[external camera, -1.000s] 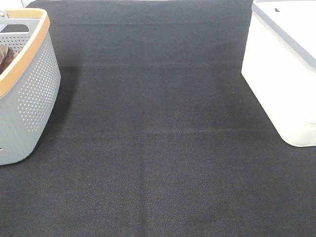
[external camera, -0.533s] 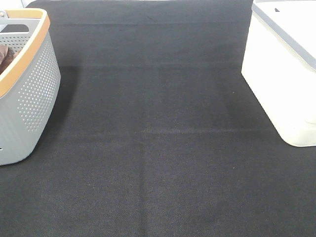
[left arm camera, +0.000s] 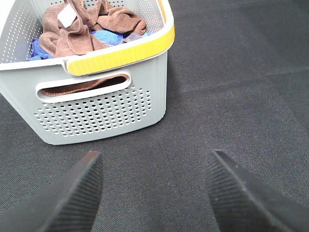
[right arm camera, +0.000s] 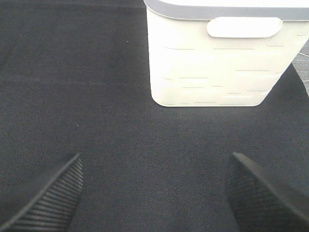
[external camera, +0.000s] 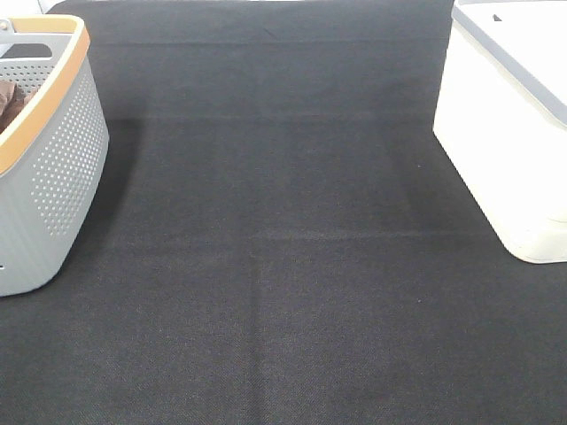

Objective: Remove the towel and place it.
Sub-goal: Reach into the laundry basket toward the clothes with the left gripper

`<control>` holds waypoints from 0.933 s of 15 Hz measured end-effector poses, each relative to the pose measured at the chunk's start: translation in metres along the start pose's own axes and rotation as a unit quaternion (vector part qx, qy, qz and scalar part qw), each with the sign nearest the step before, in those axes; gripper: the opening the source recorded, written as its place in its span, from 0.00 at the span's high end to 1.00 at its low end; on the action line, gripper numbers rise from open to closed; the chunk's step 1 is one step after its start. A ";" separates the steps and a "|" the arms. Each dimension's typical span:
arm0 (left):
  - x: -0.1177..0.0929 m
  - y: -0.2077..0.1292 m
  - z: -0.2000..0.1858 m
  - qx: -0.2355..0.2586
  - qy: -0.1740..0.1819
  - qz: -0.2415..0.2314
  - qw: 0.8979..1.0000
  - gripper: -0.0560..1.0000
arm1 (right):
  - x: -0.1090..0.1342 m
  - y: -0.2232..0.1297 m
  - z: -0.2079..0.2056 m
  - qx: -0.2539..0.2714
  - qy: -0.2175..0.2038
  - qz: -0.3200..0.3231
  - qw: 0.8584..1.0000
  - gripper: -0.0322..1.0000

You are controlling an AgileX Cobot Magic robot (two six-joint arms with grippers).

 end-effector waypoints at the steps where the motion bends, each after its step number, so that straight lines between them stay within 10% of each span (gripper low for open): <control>1: 0.000 0.000 0.000 0.000 0.000 0.000 1.000 0.38 | 0.000 0.000 0.000 0.000 0.000 0.000 1.000 0.23; 14: 0.000 0.000 0.000 0.000 0.000 0.000 1.000 0.38 | 0.000 0.000 0.000 0.000 0.000 0.000 1.000 0.23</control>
Point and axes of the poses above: a point on each arm's last joint axis where the gripper is mounted, z pointing out along that axis toward the gripper, x along the wrist's bending axis when the last joint is at zero, y = z × x, the point moved 1 cm from there along z, pointing out along that axis toward the gripper, and after that the axes turned 14 degrees about -z, right-handed, at the moved point
